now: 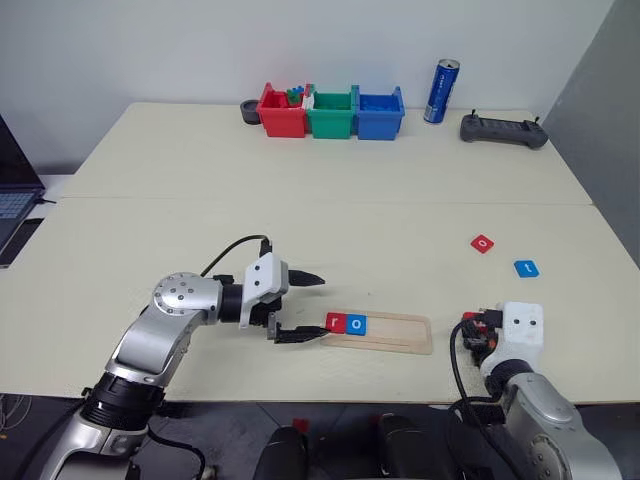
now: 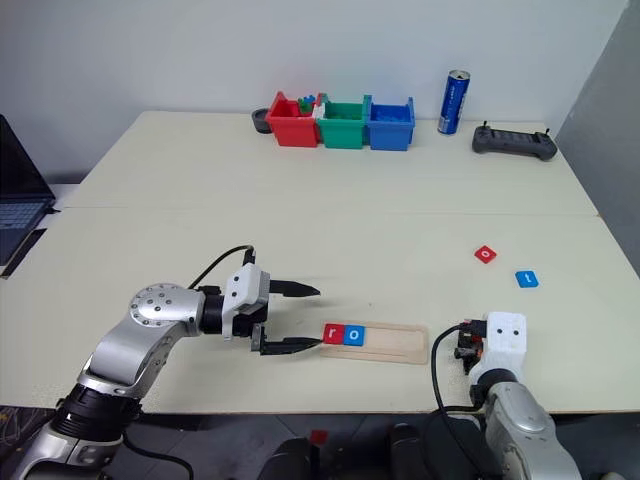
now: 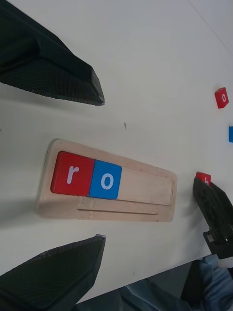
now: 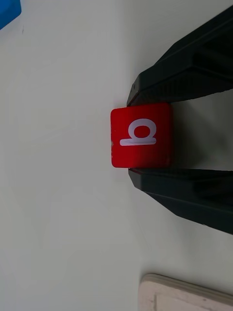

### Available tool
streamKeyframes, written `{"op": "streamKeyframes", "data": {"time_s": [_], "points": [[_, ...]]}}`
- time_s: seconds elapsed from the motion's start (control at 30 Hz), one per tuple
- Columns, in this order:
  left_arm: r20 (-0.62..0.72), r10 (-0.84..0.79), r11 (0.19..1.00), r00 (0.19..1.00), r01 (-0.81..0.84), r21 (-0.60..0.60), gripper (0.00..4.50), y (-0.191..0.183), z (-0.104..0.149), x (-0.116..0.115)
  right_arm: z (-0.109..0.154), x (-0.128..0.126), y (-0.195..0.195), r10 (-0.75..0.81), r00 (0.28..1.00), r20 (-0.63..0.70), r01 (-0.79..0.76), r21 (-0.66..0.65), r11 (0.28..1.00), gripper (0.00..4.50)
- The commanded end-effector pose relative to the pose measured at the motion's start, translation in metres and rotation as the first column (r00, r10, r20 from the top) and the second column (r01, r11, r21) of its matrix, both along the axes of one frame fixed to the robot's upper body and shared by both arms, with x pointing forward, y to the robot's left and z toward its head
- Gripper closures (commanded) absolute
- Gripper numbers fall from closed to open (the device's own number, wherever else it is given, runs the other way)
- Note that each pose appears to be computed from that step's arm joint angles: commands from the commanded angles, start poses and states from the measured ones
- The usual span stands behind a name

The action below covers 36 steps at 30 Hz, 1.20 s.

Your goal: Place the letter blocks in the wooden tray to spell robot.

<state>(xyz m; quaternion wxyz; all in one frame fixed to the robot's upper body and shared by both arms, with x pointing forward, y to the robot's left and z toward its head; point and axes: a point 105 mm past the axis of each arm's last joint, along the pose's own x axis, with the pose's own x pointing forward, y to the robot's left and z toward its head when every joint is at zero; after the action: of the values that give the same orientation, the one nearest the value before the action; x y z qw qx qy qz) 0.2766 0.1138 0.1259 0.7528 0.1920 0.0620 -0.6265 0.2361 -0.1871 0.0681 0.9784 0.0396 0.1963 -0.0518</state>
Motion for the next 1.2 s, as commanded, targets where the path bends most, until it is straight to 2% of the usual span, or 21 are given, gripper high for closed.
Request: {"op": "streamKeyframes", "data": {"time_s": [0.03, 0.1, 0.2, 0.23, 0.3, 0.37, 0.43, 0.47, 0.57, 0.7, 0.87, 1.2], "points": [[0.025, -0.027, 1.000, 0.999, 0.027, -0.008, 0.00, -0.006, 0.006, -0.002, 0.000, 0.003, 0.001, -0.009, 1.000, 0.007, 0.009, 0.020, 1.000, 2.01], [0.028, -0.025, 1.000, 0.999, 0.025, -0.009, 0.00, -0.006, 0.007, -0.002, 0.012, 0.008, 0.001, -0.006, 0.998, 0.056, 0.005, 0.010, 1.000, 1.28], [0.028, -0.018, 1.000, 0.999, 0.019, -0.005, 0.00, -0.004, 0.007, -0.002, 0.044, 0.019, -0.002, 0.003, 0.986, 0.167, 0.005, -0.044, 0.999, 0.20], [0.027, -0.017, 1.000, 0.999, 0.017, -0.004, 0.00, -0.003, 0.006, -0.002, 0.052, 0.022, -0.004, 0.008, 0.982, 0.190, 0.004, -0.063, 0.998, 0.03], [0.027, -0.013, 1.000, 1.000, 0.013, -0.003, 0.00, -0.003, 0.005, -0.002, 0.063, 0.025, -0.010, 0.040, 0.977, 0.210, -0.016, -0.115, 0.993, 0.03], [0.026, -0.009, 1.000, 1.000, 0.009, -0.002, 0.00, -0.002, 0.004, -0.002, 0.070, 0.028, -0.010, 0.129, 0.967, 0.221, -0.104, -0.118, 0.987, 0.03], [0.024, -0.006, 1.000, 1.000, 0.006, -0.001, 0.00, -0.001, 0.002, -0.001, 0.061, 0.025, -0.010, 0.258, 0.953, 0.157, -0.236, -0.146, 0.961, 0.03], [0.024, -0.005, 1.000, 1.000, 0.005, -0.001, 0.00, -0.001, 0.001, -0.001, 0.057, 0.022, -0.008, 0.332, 0.934, 0.135, -0.318, -0.115, 0.941, 0.03], [0.025, -0.003, 1.000, 1.000, 0.003, -0.004, 0.00, -0.002, -0.001, 0.000, 0.059, 0.017, -0.011, 0.565, 0.819, 0.097, -0.551, -0.140, 0.823, 0.03], [0.023, -0.003, 1.000, 1.000, 0.003, -0.003, 0.00, -0.001, -0.005, 0.000, 0.065, 0.016, -0.026, 0.739, 0.674, -0.008, -0.723, -0.213, 0.657, 0.03], [0.024, -0.003, 1.000, 1.000, 0.003, -0.002, 0.00, 0.000, -0.008, 0.001, 0.055, 0.014, -0.030, 0.851, 0.501, -0.157, -0.857, -0.230, 0.462, 0.03], [0.032, -0.007, 1.000, 0.999, 0.007, 0.003, 0.00, -0.002, -0.011, -0.003, 0.036, 0.026, -0.026, 0.901, 0.351, -0.254, -0.927, -0.227, 0.298, 0.03]]}}
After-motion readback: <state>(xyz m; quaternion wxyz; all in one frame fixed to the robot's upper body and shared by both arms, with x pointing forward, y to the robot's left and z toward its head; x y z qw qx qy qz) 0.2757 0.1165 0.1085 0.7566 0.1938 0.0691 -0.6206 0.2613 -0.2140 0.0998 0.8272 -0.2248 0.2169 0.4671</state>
